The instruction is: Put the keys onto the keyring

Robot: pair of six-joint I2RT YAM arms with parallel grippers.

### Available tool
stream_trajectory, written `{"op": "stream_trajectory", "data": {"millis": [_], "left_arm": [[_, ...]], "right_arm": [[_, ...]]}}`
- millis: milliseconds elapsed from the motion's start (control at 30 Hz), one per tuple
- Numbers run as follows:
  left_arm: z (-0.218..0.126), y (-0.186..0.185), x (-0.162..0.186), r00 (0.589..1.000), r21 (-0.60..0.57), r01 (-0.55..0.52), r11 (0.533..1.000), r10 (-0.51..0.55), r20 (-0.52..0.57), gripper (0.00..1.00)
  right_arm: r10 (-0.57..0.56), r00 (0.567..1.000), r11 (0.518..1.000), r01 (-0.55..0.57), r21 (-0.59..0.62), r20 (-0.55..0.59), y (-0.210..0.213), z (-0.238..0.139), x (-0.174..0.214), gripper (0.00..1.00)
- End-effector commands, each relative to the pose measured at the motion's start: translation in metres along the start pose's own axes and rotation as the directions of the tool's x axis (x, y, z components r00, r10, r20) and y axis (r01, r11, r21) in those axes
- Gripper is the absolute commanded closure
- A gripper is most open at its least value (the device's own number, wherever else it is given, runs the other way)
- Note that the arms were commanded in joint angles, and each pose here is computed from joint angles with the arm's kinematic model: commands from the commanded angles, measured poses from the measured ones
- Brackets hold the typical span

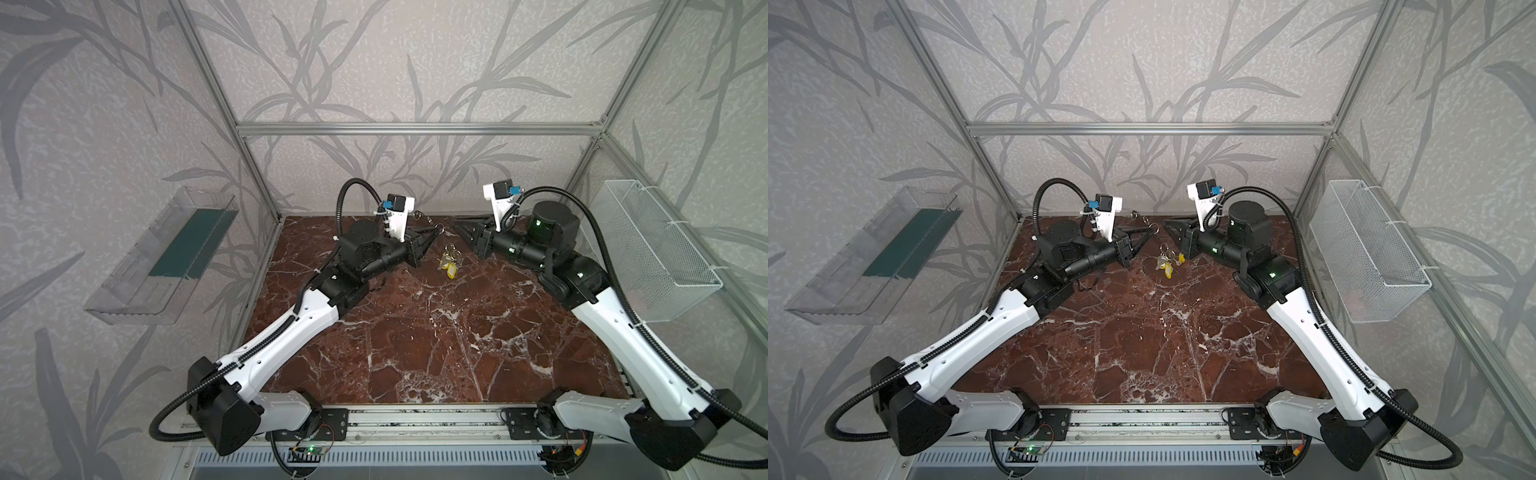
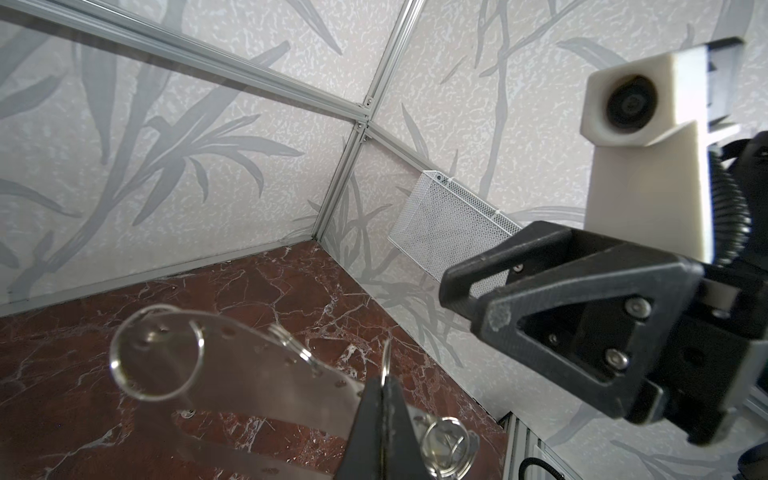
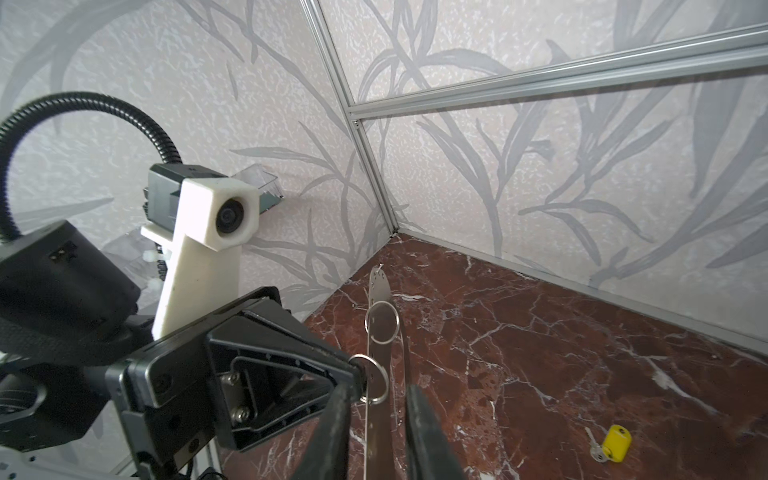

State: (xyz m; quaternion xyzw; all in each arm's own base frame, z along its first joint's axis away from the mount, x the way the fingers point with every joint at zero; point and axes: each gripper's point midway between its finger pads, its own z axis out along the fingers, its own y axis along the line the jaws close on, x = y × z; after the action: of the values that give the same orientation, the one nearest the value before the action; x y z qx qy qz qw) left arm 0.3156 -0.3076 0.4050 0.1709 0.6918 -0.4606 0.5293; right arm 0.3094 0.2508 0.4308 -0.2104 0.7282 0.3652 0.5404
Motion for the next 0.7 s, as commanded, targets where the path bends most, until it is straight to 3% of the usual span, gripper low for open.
{"op": "stream_trajectory", "data": {"millis": [0, 167, 367, 667], "left_arm": [[-0.001, -0.010, -0.022, 0.998, 0.018, -0.030, 0.999, 0.029, 0.056, 1.00], [-0.002, -0.012, -0.021, 0.998, 0.029, -0.039, 0.999, 0.038, 0.041, 1.00], [-0.004, -0.012, -0.024, 0.999, 0.069, -0.032, 0.997, 0.030, 0.020, 1.00], [0.003, -0.011, -0.030, 1.000, 0.144, 0.009, 0.989, -0.007, -0.014, 1.00]], "right_arm": [[-0.068, 0.998, 0.993, 0.069, 0.097, -0.016, -0.014, 0.003, 0.002, 0.78], [-0.002, 1.000, 1.000, 0.001, -0.025, -0.021, -0.002, 0.010, 0.002, 0.78], [0.164, 0.986, 0.969, -0.160, -0.188, 0.007, -0.004, 0.009, -0.011, 0.77], [0.202, 0.978, 0.922, -0.207, -0.326, -0.050, 0.008, 0.017, -0.009, 0.77]]}}
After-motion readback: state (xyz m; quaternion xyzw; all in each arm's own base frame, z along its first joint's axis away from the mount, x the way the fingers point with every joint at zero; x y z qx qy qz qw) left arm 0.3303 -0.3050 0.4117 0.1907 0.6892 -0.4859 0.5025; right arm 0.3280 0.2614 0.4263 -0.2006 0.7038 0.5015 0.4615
